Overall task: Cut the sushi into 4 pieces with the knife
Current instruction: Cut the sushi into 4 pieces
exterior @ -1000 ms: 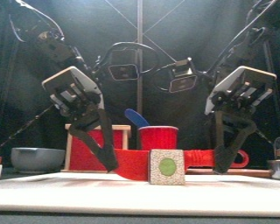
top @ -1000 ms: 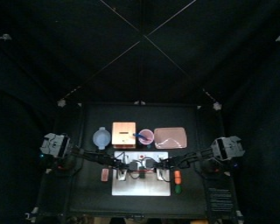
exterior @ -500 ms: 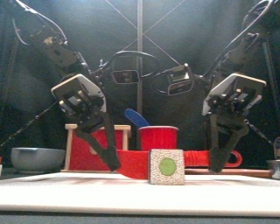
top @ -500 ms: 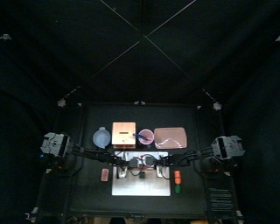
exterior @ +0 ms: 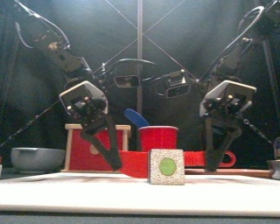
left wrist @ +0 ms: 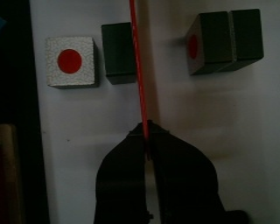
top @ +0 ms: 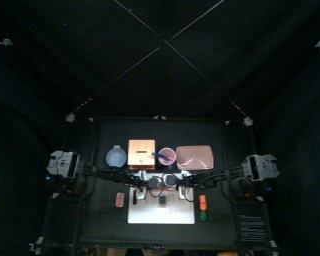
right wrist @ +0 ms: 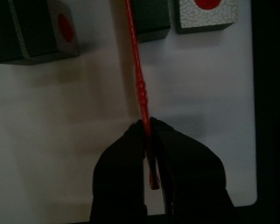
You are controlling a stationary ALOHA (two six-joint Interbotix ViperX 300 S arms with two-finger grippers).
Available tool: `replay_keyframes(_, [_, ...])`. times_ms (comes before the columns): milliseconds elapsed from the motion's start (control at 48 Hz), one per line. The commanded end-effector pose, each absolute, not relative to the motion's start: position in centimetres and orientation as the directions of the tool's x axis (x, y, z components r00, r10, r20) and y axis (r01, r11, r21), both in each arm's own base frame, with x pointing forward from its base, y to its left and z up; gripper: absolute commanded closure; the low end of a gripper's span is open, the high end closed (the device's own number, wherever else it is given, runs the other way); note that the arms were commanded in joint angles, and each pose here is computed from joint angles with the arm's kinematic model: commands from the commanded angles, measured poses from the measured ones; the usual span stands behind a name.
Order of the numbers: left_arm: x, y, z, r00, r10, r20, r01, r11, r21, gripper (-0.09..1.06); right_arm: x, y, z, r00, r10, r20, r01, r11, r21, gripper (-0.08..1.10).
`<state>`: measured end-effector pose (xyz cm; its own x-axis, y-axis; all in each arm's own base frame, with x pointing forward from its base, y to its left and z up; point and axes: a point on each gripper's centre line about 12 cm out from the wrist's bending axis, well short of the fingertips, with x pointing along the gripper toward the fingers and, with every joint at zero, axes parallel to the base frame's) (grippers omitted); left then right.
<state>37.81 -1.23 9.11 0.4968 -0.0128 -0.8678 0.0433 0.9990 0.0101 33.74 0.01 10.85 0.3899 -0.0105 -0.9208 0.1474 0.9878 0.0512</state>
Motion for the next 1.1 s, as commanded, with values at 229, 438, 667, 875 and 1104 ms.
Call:
replay_keyframes(229, [37.7,-1.1,10.4,0.518,-0.009,-0.855,0.049,0.999,0.019,0.67,34.3,-0.5,13.1,0.412,-0.02,-0.911,0.168,0.984,0.055,0.88])
replay_keyframes(438, [37.7,-1.2,12.8,0.571,-0.008,-0.821,0.069,0.997,0.037,0.67,34.3,-0.1,15.1,0.442,-0.012,-0.897,0.158,0.985,0.065,0.88])
replay_keyframes(667, [37.6,-2.5,15.0,0.612,-0.03,-0.79,0.097,0.995,0.037,0.67,33.9,1.1,17.1,0.493,0.01,-0.87,0.131,0.988,0.085,0.88])
replay_keyframes(875, [37.3,-5.7,15.4,0.613,-0.086,-0.785,0.168,0.986,0.023,0.67,33.3,2.9,17.9,0.511,0.061,-0.857,0.115,0.984,0.138,0.88])
replay_keyframes(1104, [37.6,-7.8,15.4,0.609,-0.137,-0.781,0.166,0.985,-0.043,0.67,33.0,4.1,17.7,0.527,0.092,-0.845,0.098,0.981,0.168,0.88])
